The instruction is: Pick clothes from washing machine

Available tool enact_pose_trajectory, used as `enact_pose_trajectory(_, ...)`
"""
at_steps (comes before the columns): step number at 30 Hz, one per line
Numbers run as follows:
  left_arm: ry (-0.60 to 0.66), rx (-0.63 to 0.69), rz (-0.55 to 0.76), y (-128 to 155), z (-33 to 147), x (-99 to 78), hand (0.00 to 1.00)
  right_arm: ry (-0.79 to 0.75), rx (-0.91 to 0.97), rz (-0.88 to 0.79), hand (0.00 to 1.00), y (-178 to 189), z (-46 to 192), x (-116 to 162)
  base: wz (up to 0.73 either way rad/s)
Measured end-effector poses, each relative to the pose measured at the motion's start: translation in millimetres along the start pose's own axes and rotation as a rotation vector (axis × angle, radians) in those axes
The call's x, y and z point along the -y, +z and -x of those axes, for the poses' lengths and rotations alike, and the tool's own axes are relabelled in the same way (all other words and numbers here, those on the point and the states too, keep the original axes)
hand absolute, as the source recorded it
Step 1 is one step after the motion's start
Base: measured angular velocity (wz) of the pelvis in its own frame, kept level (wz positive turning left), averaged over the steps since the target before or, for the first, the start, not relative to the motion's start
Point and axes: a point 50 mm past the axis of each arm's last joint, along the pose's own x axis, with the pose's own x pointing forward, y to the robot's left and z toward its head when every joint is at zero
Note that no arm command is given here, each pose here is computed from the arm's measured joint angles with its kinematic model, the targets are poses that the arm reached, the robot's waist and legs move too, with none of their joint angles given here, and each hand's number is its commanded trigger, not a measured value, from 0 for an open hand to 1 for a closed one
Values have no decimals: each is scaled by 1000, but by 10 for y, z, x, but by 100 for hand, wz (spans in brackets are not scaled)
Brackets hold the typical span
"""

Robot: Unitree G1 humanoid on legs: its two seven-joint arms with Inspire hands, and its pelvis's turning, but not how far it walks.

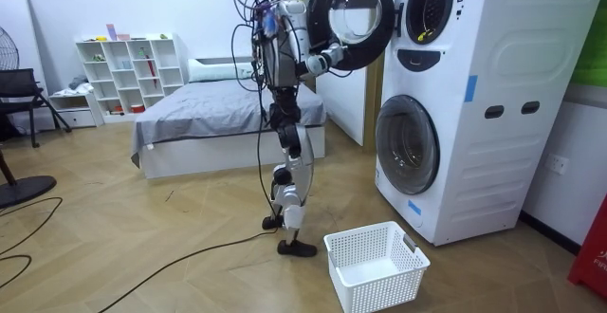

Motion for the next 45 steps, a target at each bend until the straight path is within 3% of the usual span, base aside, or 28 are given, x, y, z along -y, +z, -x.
enact_pose_trajectory(8,-3,-23,-18,-59,11,19,0,-47,-82,23,0,-198,-238,205,8)
enact_pose_trajectory(25,-6,-39,-47,-11,1,29,0,-132,-143,108,0,-263,-678,430,14)
enact_pose_trajectory(37,6,-23,-46,124,-33,-19,0,-198,-163,188,0,-254,-739,513,2)
enact_pose_trajectory(45,4,-53,-36,53,-19,7,0,-238,-264,217,0,-403,-552,632,0)
